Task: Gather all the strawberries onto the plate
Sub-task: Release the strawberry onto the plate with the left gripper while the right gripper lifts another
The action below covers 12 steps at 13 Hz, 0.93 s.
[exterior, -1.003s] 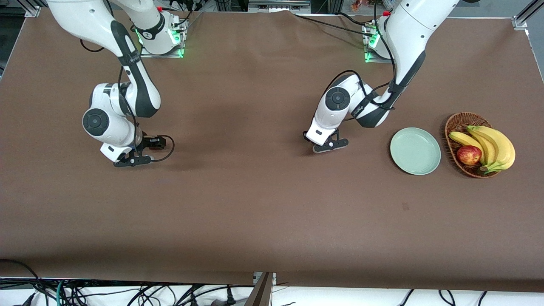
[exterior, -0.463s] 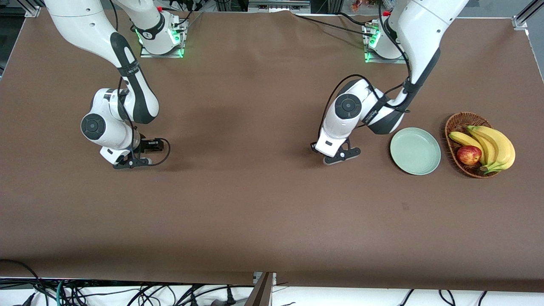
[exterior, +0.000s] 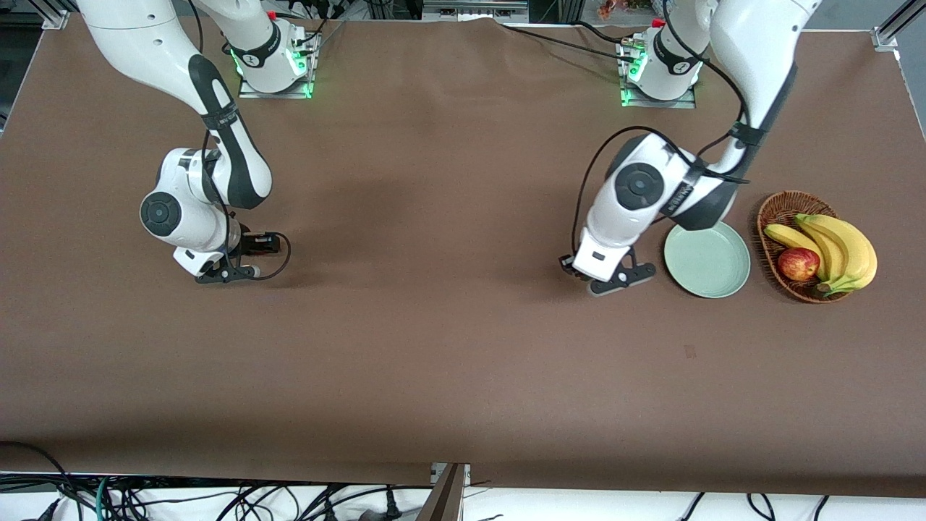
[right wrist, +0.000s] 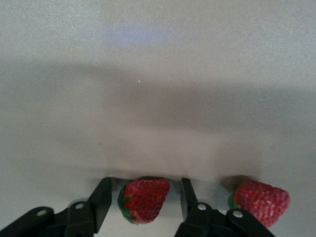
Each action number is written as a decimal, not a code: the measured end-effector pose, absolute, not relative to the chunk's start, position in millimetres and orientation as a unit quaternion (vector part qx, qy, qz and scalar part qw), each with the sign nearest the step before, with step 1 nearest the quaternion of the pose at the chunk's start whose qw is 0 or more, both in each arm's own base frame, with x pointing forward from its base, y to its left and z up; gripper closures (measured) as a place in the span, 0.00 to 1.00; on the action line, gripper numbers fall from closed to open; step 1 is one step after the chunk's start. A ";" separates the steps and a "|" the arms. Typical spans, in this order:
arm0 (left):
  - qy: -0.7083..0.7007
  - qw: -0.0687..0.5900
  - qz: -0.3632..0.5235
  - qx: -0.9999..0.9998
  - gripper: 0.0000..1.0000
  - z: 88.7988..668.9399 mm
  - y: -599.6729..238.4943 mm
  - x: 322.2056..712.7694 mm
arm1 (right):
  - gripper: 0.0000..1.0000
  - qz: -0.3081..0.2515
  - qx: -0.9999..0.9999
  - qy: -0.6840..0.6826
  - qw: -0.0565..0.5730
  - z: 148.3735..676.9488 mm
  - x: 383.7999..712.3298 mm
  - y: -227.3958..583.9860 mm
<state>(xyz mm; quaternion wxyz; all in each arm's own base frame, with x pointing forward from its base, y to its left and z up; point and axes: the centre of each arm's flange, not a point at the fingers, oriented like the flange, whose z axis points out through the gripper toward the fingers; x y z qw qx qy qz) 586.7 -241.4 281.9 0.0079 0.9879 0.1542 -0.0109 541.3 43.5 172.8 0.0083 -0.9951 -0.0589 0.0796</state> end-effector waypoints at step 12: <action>-0.020 0.024 -0.094 0.995 0.70 264.9 89.3 602.4 | 0.61 0.113 -0.991 -0.043 0.060 227.2 558.4 92.3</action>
